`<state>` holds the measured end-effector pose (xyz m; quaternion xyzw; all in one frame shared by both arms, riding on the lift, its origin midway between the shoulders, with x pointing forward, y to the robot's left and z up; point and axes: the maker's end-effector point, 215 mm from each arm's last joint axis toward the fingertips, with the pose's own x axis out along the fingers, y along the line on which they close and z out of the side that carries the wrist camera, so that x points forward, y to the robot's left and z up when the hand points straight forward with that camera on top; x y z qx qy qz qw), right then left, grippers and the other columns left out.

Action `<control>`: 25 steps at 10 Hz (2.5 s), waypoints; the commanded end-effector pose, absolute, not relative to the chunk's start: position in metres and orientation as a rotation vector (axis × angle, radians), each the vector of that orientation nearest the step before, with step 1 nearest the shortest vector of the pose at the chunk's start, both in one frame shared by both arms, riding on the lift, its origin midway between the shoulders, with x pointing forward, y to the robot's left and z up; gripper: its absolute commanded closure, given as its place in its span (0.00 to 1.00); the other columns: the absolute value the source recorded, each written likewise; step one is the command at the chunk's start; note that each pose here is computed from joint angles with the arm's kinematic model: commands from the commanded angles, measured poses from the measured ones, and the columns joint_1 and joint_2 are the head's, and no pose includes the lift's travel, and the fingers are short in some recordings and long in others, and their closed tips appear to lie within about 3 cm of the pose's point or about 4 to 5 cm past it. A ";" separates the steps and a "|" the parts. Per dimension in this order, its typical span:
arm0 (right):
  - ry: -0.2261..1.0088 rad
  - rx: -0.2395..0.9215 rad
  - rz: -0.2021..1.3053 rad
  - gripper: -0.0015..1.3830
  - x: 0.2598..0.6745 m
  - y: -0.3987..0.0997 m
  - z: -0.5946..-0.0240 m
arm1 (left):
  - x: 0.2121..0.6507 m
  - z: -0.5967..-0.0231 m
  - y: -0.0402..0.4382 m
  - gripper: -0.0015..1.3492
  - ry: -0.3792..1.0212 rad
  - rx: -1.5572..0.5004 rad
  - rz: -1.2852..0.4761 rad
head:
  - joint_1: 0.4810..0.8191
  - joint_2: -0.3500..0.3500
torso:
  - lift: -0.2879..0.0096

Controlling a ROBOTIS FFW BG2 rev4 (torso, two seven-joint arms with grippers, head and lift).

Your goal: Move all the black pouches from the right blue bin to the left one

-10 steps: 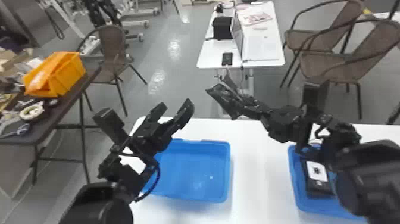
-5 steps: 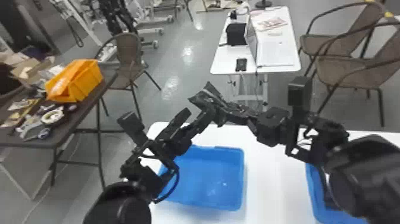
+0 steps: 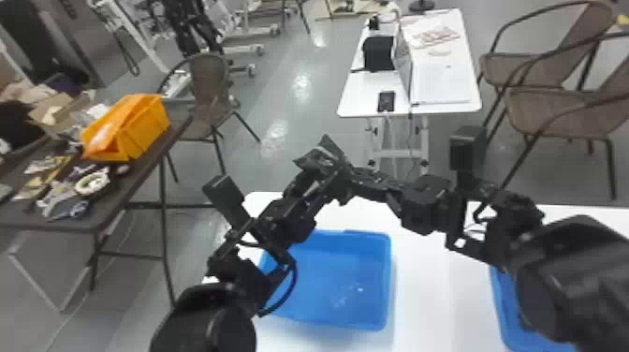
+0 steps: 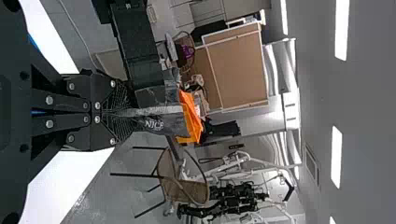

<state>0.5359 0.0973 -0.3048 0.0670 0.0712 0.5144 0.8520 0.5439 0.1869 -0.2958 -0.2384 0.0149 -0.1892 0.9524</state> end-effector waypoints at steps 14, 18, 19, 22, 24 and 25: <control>0.191 0.188 0.575 0.31 0.556 -0.084 -0.393 | 0.508 -0.375 0.259 0.91 0.078 0.041 -0.135 | 0.63 0.81 | 0.97; 0.270 0.105 0.486 0.31 0.539 -0.132 -0.429 | 0.505 -0.357 0.260 0.00 -0.022 0.031 -0.128 | 0.63 0.72 | 0.97; 0.303 0.103 0.431 0.31 0.529 -0.149 -0.448 | 0.504 -0.350 0.261 0.13 -0.046 0.027 -0.127 | 0.63 0.71 | 0.97; 0.400 0.095 0.307 0.32 0.511 -0.202 -0.497 | 0.502 -0.348 0.264 0.24 -0.055 -0.023 -0.113 | 0.63 0.65 | 0.97; 0.471 0.126 0.267 0.32 0.495 -0.218 -0.535 | 0.501 -0.346 0.264 0.24 -0.063 -0.026 -0.113 | 0.63 0.59 | 0.97; 0.501 0.140 0.258 0.34 0.488 -0.219 -0.550 | 0.501 -0.345 0.264 0.24 -0.066 -0.027 -0.113 | 0.63 0.58 | 0.97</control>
